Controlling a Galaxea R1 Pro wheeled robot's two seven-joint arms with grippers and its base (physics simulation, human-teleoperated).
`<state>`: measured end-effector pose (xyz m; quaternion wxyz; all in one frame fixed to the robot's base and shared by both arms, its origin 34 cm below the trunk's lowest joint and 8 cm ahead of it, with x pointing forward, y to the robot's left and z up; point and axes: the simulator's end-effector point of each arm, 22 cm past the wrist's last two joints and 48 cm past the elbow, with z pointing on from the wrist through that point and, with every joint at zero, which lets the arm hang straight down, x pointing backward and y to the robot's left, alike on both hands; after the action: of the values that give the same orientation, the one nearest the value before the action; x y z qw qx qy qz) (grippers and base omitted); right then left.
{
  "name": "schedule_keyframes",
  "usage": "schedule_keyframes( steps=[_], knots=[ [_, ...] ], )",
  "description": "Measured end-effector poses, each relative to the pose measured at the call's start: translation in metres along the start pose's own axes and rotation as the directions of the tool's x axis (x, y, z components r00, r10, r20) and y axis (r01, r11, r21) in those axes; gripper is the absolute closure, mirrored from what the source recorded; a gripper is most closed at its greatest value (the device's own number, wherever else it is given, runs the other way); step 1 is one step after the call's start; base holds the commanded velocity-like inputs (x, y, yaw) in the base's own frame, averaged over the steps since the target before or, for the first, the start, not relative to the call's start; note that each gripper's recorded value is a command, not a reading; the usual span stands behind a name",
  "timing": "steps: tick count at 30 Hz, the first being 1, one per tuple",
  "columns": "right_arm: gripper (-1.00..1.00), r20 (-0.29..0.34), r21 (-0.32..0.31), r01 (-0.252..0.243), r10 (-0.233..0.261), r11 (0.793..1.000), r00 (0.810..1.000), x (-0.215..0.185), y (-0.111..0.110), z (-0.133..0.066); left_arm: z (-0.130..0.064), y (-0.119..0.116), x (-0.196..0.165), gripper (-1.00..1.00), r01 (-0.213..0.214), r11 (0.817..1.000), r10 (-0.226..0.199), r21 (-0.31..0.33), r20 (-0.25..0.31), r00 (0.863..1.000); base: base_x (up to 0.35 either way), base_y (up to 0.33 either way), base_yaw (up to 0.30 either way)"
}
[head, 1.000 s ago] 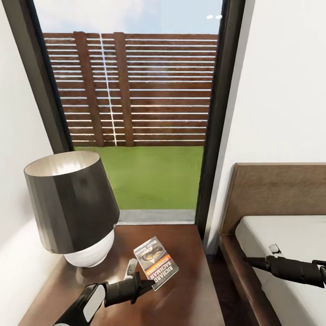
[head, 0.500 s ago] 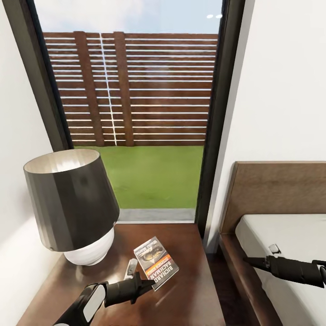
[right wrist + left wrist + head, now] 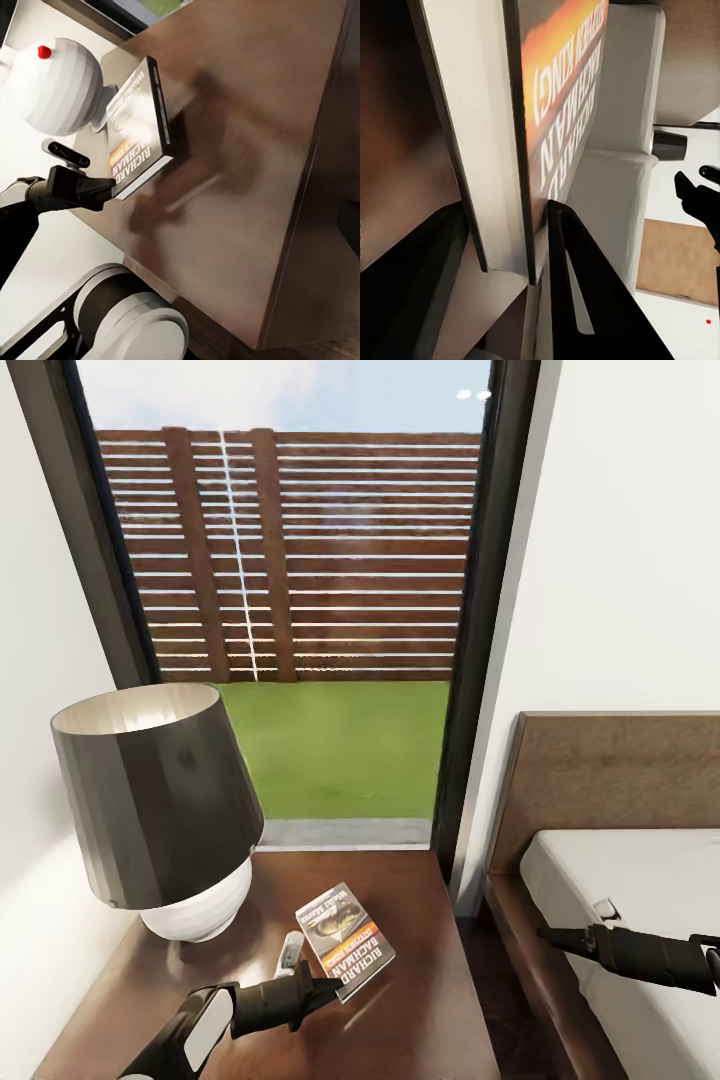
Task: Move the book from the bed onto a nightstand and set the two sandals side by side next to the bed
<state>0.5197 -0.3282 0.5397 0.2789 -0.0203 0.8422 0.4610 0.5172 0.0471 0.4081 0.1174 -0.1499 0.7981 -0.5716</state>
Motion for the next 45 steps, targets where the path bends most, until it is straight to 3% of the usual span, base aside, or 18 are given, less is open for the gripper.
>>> schedule_keyframes(
  steps=[45],
  knots=[
    [-1.0,-0.026,0.011,-0.035,0.036,0.999,0.999,0.011,-0.018,0.01,0.005,0.023,0.005,1.0,0.039,0.999,-0.04,-0.017,-0.012,0.999,0.0,0.0,0.0]
  ],
)
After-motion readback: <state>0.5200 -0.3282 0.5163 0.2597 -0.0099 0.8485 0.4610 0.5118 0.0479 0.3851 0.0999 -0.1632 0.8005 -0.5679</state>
